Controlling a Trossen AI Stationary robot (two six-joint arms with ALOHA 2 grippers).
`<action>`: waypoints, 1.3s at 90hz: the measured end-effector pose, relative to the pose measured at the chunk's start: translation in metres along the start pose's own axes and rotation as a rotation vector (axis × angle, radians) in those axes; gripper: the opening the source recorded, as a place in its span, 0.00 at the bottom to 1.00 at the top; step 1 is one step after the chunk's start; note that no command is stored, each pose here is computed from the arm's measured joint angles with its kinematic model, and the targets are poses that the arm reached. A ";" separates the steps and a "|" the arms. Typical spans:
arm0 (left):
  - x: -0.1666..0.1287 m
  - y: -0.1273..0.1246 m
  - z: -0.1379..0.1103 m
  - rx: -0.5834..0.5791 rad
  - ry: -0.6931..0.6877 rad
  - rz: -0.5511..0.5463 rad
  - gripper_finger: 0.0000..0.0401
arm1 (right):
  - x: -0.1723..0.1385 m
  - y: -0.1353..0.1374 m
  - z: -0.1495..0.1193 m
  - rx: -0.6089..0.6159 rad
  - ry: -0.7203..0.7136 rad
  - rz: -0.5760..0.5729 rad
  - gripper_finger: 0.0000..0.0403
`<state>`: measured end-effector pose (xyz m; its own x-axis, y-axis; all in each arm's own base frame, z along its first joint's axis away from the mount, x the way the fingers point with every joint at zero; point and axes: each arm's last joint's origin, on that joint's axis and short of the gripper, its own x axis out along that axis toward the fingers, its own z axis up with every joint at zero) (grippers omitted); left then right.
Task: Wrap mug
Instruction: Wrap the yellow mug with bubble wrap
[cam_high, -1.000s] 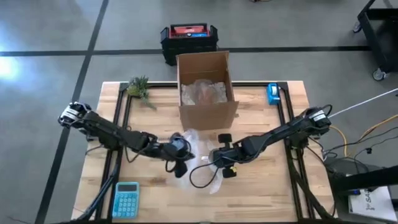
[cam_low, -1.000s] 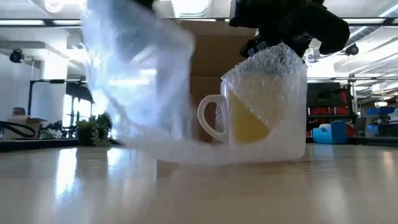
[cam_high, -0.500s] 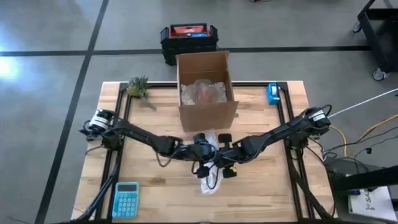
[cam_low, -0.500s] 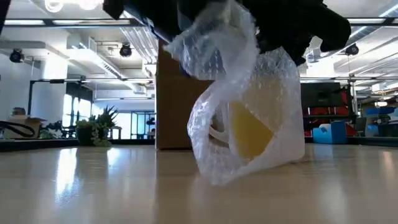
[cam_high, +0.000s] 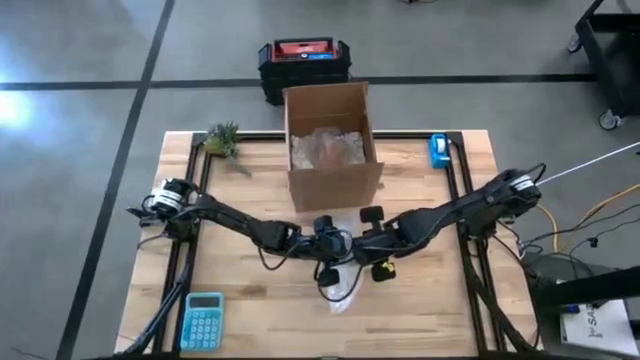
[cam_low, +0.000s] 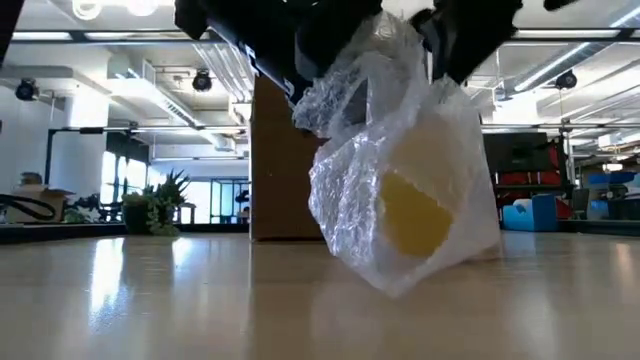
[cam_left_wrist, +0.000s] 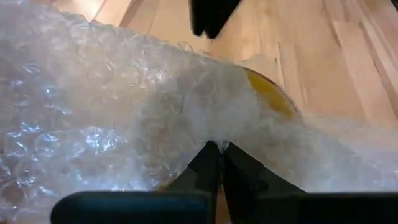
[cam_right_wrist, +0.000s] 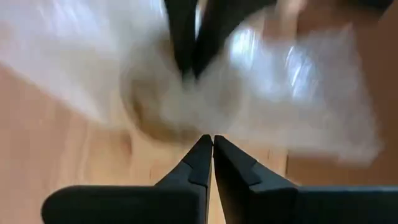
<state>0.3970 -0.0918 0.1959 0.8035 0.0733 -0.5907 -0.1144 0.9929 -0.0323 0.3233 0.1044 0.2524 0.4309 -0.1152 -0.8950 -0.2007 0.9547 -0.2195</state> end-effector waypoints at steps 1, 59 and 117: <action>0.000 0.000 0.000 0.000 -0.001 0.000 0.00 | 0.000 0.000 0.001 0.000 -0.014 0.001 0.01; -0.058 -0.002 0.034 0.017 0.056 -0.032 0.01 | 0.062 0.015 -0.038 0.100 -0.102 0.033 0.01; -0.018 -0.022 0.008 0.070 -0.090 -0.174 0.00 | 0.062 0.015 -0.038 0.106 -0.105 0.031 0.01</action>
<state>0.3900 -0.1145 0.2139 0.8569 -0.0947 -0.5067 0.0689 0.9952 -0.0695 0.3136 0.1008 0.1789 0.5167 -0.0613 -0.8540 -0.1240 0.9816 -0.1455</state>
